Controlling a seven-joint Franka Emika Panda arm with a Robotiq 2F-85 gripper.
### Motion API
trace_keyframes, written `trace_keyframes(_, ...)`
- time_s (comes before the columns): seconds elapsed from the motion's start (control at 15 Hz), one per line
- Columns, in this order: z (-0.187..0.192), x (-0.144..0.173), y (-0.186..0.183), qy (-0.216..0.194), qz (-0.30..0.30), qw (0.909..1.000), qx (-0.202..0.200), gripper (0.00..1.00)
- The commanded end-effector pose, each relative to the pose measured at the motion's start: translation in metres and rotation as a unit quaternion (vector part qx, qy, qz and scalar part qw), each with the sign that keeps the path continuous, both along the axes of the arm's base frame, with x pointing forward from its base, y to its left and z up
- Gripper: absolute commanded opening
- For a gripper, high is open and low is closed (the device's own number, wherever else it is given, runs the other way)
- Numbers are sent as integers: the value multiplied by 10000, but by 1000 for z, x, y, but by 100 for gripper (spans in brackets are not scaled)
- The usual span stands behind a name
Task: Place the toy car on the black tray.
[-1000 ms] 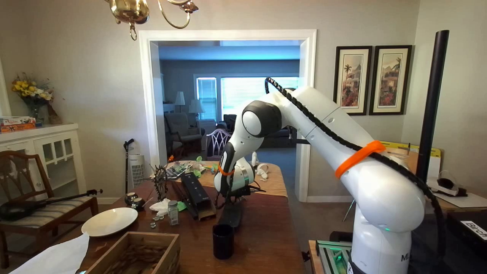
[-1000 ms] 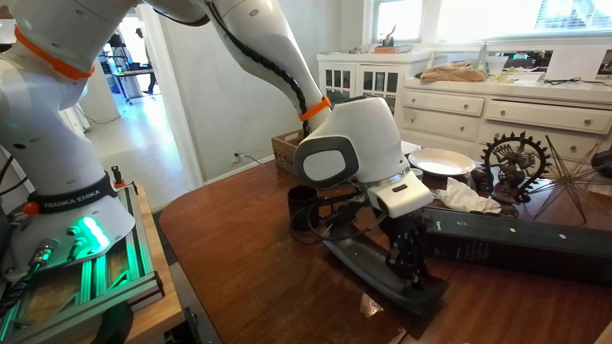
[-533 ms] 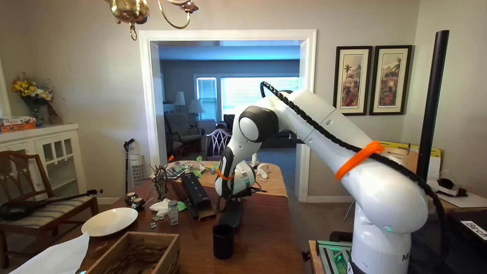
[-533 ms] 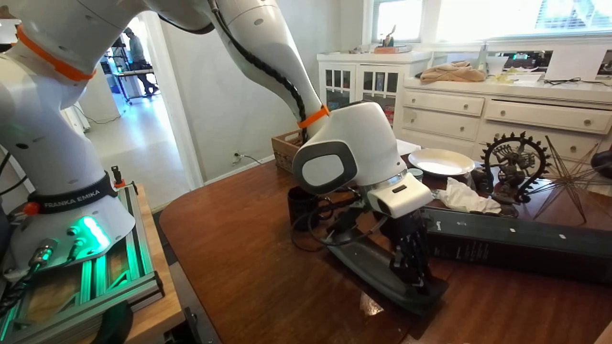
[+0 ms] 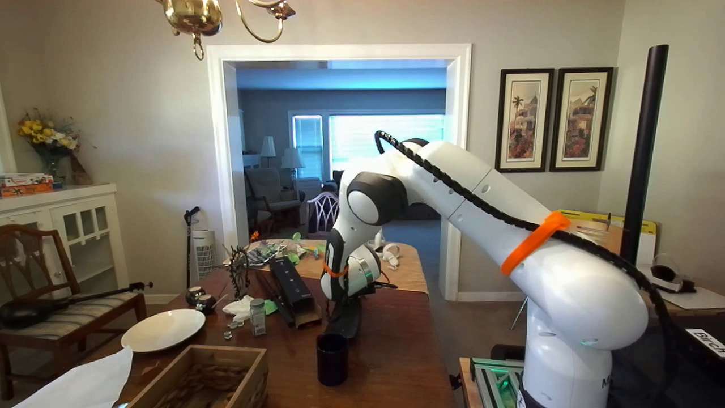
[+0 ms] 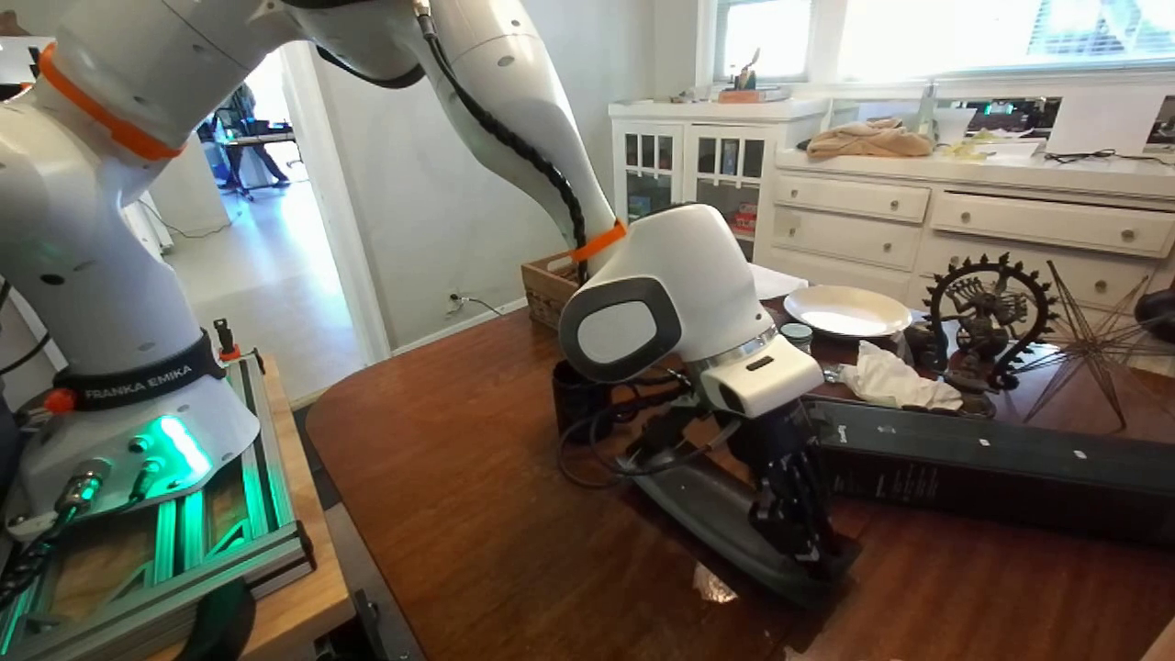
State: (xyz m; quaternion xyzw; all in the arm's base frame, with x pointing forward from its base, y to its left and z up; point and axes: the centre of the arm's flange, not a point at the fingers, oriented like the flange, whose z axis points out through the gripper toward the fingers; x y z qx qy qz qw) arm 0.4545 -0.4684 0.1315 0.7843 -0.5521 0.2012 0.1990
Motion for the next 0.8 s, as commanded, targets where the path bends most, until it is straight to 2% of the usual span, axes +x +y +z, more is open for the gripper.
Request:
trace_keyframes(0.0,-12,2,6,-231,-394,9990,26,7)
trace_keyframes(0.73,-18,4,14,-334,-675,9971,74,7)
